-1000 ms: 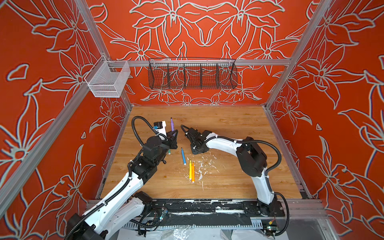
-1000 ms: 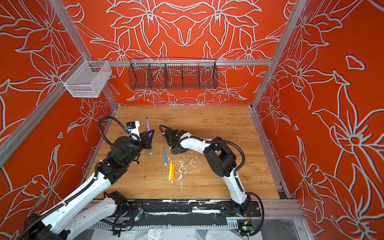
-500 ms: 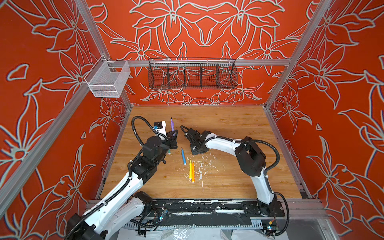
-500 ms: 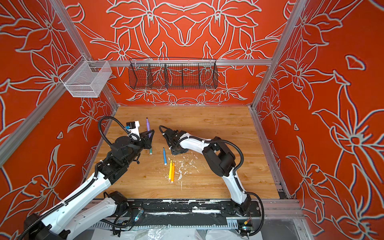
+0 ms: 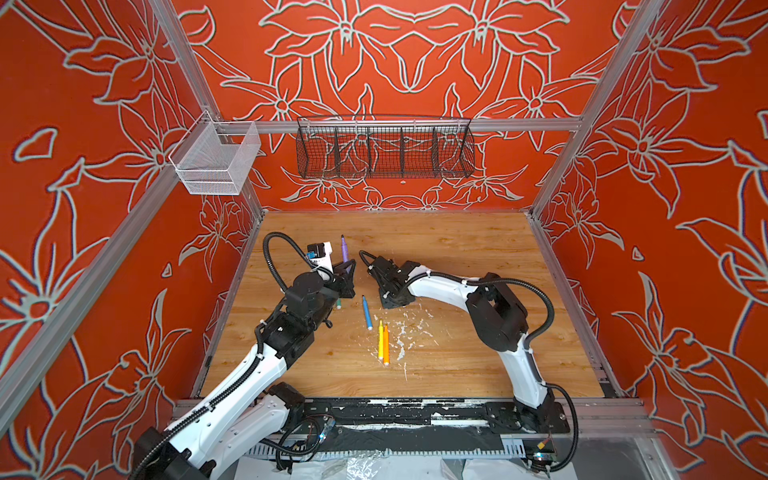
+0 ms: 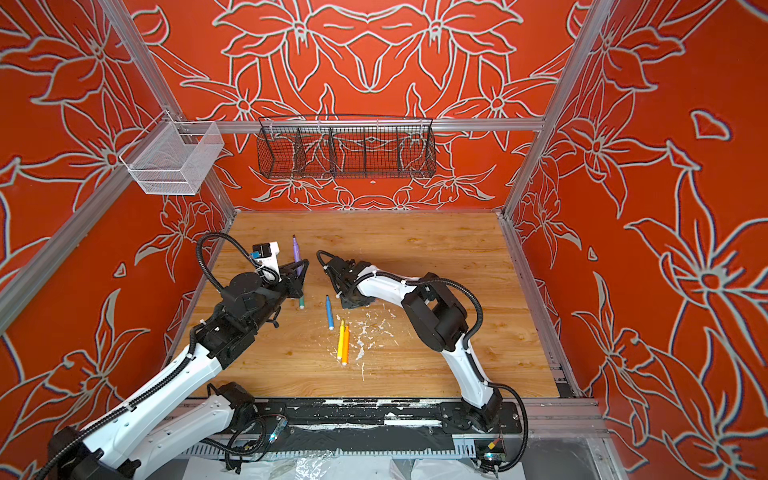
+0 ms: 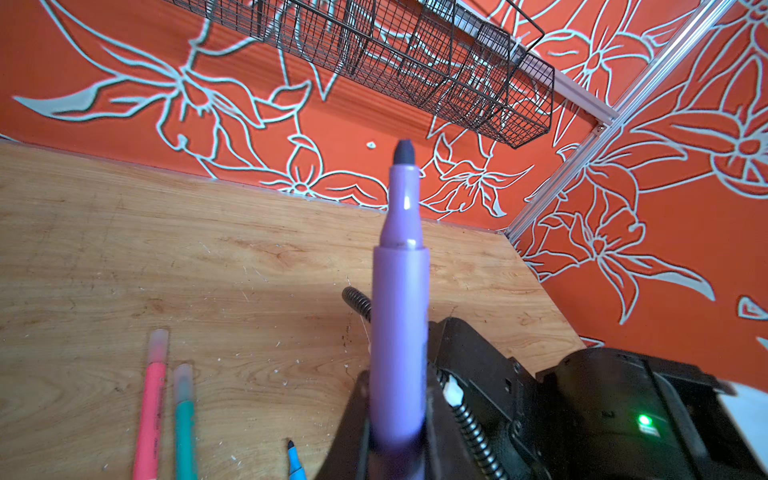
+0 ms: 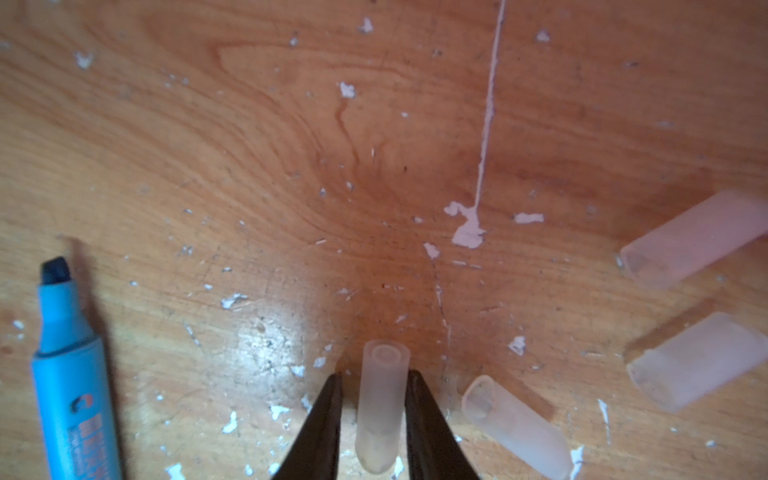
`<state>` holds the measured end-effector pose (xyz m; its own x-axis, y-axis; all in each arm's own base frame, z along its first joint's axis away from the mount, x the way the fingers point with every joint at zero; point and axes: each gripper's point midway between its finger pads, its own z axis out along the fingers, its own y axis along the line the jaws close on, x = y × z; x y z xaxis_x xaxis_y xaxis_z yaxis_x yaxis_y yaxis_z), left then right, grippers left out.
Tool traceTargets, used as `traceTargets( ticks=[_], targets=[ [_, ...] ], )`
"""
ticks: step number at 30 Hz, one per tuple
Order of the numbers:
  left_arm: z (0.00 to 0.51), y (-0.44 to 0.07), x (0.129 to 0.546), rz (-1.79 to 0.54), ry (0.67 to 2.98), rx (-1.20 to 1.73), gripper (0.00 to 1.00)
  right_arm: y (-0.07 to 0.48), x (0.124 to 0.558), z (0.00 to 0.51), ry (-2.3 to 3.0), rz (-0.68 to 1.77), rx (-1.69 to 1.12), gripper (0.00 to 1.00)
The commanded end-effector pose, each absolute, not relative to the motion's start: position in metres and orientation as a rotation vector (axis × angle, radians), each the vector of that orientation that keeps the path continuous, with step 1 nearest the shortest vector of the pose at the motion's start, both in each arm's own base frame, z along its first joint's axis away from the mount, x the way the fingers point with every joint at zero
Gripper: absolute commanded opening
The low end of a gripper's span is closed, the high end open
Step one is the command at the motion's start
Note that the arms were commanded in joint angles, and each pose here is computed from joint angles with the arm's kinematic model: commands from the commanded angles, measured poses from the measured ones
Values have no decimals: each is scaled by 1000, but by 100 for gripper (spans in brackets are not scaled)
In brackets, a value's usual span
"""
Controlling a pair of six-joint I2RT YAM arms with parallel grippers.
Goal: Insert the pens into the pen caps
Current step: 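Lower the open right gripper around an upright translucent cap, then close the right gripper on the cap and lift it off the table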
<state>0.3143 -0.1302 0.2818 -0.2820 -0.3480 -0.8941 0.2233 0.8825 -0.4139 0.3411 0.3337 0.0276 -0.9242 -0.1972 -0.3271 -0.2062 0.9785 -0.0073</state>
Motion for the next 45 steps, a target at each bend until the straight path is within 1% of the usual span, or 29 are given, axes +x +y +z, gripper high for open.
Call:
traceTargets(
  ticks=[1,6,12,18,21,25,30,37,41,45],
  targets=[
    [288,-129,314,-571,1753,-110,0,328,337,14,2820,-33,-291,27],
    [287,-129,314,-576,1756,-109,0,326,338,12,2819,-53,-292,25],
    [288,-130,314,-580,1756,-105,0,326,338,11,2820,-63,-299,15],
    [289,-132,313,-590,1756,-94,0,325,337,24,2806,-34,-294,7],
    [289,-136,312,-601,1757,-73,0,325,334,46,2770,34,-282,6],
    [290,-142,311,-630,1756,-44,0,324,327,90,2685,181,-262,6],
    [291,-149,310,-663,1757,-10,0,304,314,149,2541,320,-208,6],
    [291,-168,310,-738,1767,71,0,245,289,220,2261,429,-74,5],
    [292,-193,310,-836,1791,190,0,205,273,257,2107,453,11,5],
    [287,-222,309,-945,1833,318,0,179,257,282,1980,515,65,6]
  ],
)
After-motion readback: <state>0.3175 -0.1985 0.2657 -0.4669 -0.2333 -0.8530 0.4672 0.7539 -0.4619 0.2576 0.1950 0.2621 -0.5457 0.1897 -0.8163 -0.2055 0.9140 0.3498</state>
